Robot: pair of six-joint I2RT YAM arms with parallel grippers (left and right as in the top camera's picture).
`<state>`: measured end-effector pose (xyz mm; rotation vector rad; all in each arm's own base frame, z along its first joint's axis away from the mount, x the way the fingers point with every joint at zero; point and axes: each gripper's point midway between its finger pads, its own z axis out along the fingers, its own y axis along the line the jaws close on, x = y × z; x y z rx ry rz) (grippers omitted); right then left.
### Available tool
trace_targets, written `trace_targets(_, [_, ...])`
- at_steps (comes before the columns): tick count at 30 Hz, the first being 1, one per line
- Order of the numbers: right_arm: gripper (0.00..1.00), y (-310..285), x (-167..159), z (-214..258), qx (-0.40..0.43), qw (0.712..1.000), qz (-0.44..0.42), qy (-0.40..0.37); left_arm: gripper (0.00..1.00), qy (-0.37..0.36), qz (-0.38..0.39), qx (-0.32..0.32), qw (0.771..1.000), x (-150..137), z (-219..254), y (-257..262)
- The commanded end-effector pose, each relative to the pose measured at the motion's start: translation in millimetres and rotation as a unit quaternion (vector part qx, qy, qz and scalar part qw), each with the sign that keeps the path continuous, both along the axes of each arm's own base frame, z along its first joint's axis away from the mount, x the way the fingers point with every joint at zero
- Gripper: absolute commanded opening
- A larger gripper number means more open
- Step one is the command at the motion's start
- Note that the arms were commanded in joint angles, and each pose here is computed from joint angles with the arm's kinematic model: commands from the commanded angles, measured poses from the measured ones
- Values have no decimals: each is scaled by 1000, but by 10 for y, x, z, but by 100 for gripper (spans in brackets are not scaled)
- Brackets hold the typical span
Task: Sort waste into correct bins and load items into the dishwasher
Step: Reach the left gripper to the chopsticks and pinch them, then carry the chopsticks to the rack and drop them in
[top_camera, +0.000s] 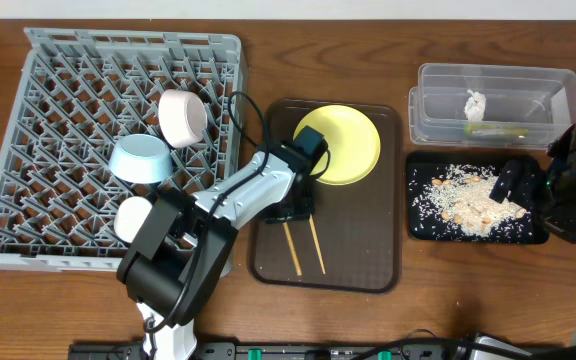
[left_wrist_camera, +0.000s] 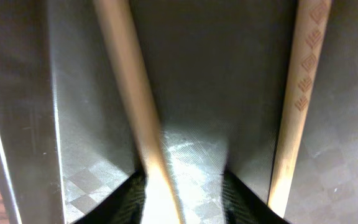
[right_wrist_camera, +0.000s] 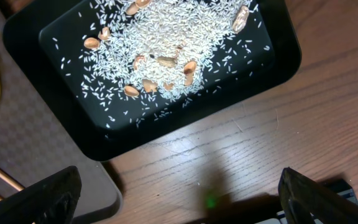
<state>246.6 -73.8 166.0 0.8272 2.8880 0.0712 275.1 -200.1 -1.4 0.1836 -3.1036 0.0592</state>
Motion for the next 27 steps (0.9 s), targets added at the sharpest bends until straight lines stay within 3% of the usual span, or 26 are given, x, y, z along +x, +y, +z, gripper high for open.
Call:
trace_targets(1, [99,-10,13,48,0,1000,-7,-8,31,24,1,24,999,-139,-155,105])
trace_targets(11, [99,-7,5,46,0,1000,-7,-7,8,23,4,23,999,-121,-149,123])
trace_targets(19, [99,-5,-2,45,1,1000,-7,-5,8,-2,-12,6,1000,51,66,163])
trace_targets(27, [99,-5,-2,45,1,1000,-7,-5,8,-114,-84,-43,989,371,1002,265])
